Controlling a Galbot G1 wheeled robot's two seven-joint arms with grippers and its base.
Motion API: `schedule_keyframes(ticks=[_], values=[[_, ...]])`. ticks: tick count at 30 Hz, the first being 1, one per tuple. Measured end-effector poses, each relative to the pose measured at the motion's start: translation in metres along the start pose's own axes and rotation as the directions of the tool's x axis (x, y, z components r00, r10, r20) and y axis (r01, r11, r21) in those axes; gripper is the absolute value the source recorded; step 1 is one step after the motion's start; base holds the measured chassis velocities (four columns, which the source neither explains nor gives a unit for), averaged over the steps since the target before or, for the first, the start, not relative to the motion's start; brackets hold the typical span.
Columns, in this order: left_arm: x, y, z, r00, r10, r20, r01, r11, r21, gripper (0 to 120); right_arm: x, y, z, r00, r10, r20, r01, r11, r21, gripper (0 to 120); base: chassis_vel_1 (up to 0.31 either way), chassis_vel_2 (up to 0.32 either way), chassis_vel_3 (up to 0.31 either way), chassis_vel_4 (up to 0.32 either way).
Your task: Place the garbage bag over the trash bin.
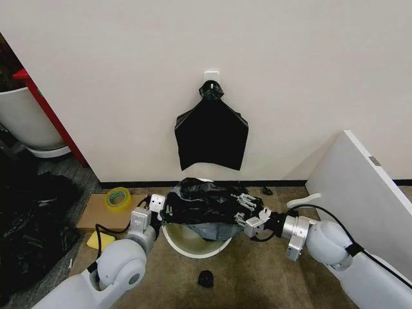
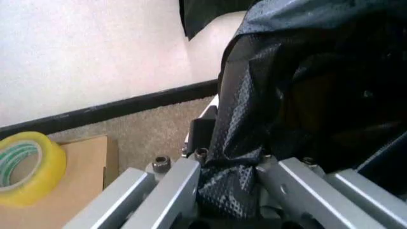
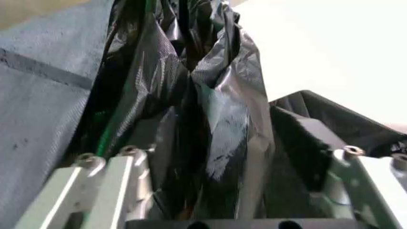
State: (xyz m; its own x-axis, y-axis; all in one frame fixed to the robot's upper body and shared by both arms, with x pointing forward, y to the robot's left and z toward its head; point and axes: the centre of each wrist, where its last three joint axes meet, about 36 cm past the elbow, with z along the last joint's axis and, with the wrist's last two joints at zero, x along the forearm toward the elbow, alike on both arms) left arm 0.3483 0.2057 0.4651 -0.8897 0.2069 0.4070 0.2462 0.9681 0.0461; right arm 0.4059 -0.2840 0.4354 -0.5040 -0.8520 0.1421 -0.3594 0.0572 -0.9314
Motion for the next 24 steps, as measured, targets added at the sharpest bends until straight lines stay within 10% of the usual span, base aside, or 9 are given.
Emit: schedule_keyframes(ticks=[7,24], values=[[0.002,-0.002,0.001,1.0,0.005,-0.003,-0.005,1.0,0.006,1,-0.006,0.0,-0.002,0.999,0.033,0.004,-0.033,0.999,-0.001,72,0.0,0.0,0.0,0.0],[0.008,-0.009,0.005,1.0,0.022,-0.018,-0.022,1.0,-0.011,1,-0.012,-0.006,-0.001,0.997,0.048,0.06,-0.04,0.991,-0.126,9,0.0,0.0,0.0,0.0]])
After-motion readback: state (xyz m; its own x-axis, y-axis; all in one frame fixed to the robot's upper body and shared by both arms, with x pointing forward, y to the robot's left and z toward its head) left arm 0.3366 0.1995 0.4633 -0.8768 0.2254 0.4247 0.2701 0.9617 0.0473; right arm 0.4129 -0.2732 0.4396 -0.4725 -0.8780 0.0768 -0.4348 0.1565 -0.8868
